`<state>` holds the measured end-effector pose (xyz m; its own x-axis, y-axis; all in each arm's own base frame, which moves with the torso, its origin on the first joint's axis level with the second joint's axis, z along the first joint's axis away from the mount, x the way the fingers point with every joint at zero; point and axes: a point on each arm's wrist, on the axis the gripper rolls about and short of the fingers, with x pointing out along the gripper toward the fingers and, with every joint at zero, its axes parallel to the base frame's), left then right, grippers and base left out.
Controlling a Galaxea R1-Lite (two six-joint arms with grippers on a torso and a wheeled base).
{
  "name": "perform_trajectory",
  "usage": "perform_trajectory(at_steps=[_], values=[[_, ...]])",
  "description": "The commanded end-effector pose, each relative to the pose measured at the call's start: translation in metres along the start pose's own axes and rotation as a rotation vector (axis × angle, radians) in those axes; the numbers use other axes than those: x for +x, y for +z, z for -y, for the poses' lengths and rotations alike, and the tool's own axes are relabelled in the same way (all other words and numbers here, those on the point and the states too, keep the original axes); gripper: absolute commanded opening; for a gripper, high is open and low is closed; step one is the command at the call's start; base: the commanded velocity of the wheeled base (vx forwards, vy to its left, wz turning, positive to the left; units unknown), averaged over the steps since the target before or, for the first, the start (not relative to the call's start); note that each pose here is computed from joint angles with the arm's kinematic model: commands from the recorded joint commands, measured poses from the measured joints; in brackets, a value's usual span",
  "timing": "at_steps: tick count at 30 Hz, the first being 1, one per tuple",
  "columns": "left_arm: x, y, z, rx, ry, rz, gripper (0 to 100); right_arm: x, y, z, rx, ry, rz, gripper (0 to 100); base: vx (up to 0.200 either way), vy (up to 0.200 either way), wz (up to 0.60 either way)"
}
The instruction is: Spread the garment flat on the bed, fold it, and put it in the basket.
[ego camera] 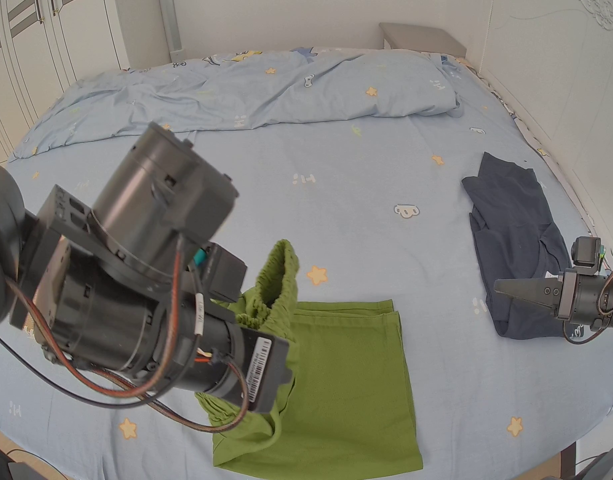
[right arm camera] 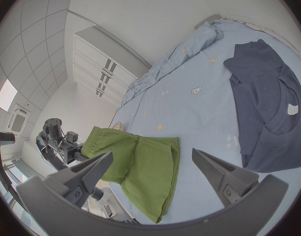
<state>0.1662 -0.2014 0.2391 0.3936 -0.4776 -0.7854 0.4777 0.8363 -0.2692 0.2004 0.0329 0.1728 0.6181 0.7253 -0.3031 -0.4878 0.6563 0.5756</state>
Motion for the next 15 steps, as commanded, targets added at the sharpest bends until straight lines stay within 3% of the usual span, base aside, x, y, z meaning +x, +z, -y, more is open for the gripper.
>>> perform_trajectory(at_steps=[1, 6, 7, 15], values=[[0.016, -0.004, 0.011, 0.034, 0.001, -0.049, 0, 0.001, -0.001, 0.001, 0.002, -0.001, -0.006, 100, 0.0, 0.0, 0.0], [0.029, -0.003, 0.012, 0.04, 0.007, -0.061, 0, 0.001, -0.001, 0.001, 0.003, -0.005, -0.006, 100, 0.0, 0.0, 0.0], [0.031, -0.004, 0.015, 0.046, -0.002, -0.062, 100, 0.002, -0.001, 0.001, 0.001, -0.009, -0.004, 100, 0.0, 0.0, 0.0], [0.043, -0.007, 0.042, 0.08, -0.12, 0.034, 100, 0.003, -0.001, 0.003, 0.007, -0.016, -0.007, 100, 0.0, 0.0, 0.0]])
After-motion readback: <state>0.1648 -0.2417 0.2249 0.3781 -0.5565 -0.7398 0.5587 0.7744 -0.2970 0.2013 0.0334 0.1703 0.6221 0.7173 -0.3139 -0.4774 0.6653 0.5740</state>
